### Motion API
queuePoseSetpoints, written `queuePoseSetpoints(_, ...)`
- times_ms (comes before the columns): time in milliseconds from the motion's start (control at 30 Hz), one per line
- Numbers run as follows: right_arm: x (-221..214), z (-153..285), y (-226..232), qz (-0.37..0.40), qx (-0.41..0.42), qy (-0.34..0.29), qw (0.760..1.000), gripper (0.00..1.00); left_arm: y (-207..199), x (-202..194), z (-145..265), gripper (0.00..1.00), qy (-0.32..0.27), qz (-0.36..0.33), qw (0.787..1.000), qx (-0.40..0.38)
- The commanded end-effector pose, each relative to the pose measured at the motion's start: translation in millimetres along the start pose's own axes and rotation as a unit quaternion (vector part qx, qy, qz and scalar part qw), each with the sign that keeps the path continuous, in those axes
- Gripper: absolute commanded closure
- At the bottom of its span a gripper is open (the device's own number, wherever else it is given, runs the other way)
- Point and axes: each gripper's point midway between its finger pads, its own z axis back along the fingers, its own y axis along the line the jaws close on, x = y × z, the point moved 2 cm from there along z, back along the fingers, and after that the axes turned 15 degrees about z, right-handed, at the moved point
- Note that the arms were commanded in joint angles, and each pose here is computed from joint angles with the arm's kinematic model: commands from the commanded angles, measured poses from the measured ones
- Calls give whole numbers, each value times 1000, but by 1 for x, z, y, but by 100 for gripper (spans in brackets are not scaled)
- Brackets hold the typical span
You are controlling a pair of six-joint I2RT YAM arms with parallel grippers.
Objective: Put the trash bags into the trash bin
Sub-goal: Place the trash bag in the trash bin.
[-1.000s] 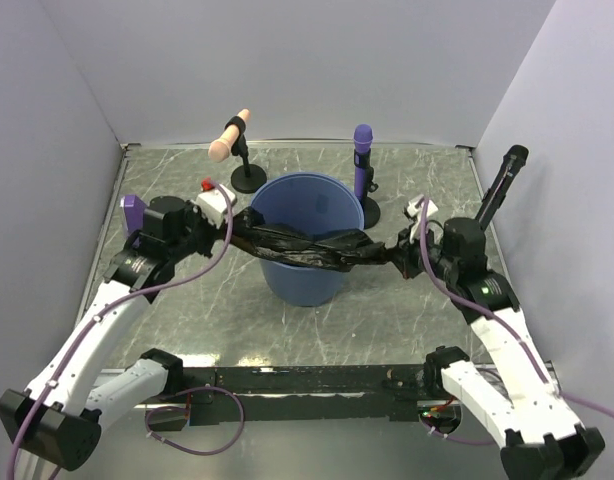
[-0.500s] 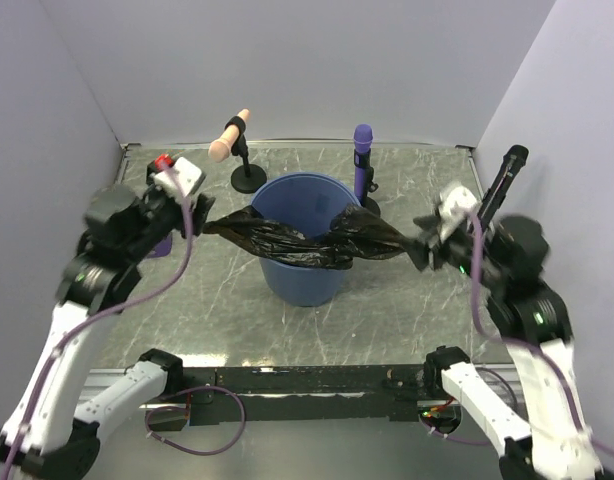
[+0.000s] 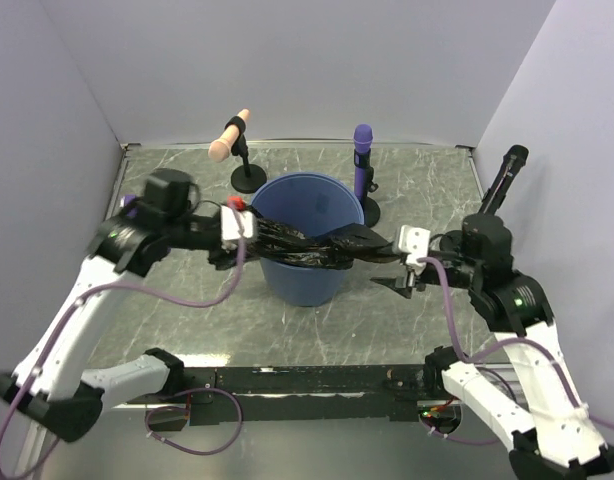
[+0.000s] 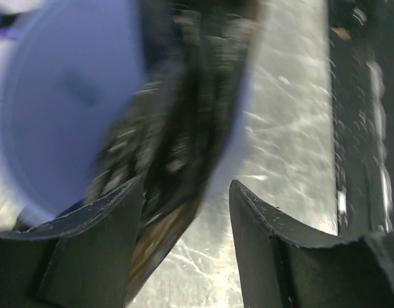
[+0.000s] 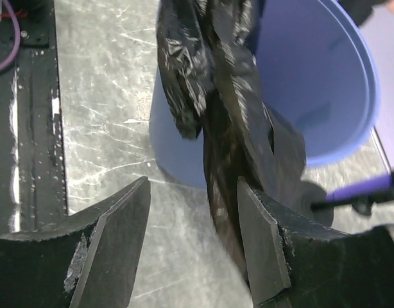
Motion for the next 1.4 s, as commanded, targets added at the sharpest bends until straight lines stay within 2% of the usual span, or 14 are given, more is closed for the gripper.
queuePoseSetpoints(0,13,-16,-10,93,11,-31,995,36,-35,2,-10,40,14,-116,989,-85)
queuePoseSetpoints(200,18,-31,-6,114,16,-38,993,36,-41,-2,-22,46,27,-150,981,-118)
queuePoseSetpoints(300,3,-42,-4,119,22,-17,992,37,-35,-12,-30,52,49,-162,979,-117)
queuePoseSetpoints(400,-9,-49,-9,134,5,5,991,42,-27,-13,-38,60,41,-176,979,-90)
queuePoseSetpoints(467,-13,-51,-16,139,-8,19,990,47,-24,-11,-40,69,34,-186,979,-73)
queuePoseSetpoints(567,-16,-54,-23,140,-24,30,989,61,-18,-13,-39,88,35,-198,978,-50)
queuePoseSetpoints(633,-14,-53,-26,142,-34,28,989,77,-17,-13,-39,99,37,-203,978,-45)
queuePoseSetpoints(700,-10,-51,-27,146,-34,27,988,92,-17,-12,-36,99,37,-201,978,-40)
queuePoseSetpoints(800,-3,-44,-19,157,-16,18,987,99,-22,-7,-28,99,34,-191,980,-40)
queuePoseSetpoints(967,8,-33,10,188,34,-14,982,100,-47,-22,-15,99,48,-151,984,-80)
queuePoseSetpoints(1067,7,-30,29,208,64,-24,976,99,-52,-32,-12,99,56,-136,986,-77)
queuePoseSetpoints(1200,-11,-35,42,237,80,-13,968,100,-61,-52,-12,99,74,-115,986,-91)
queuePoseSetpoints(1367,-42,-58,54,226,99,4,969,100,-54,-78,-29,99,76,-105,989,-71)
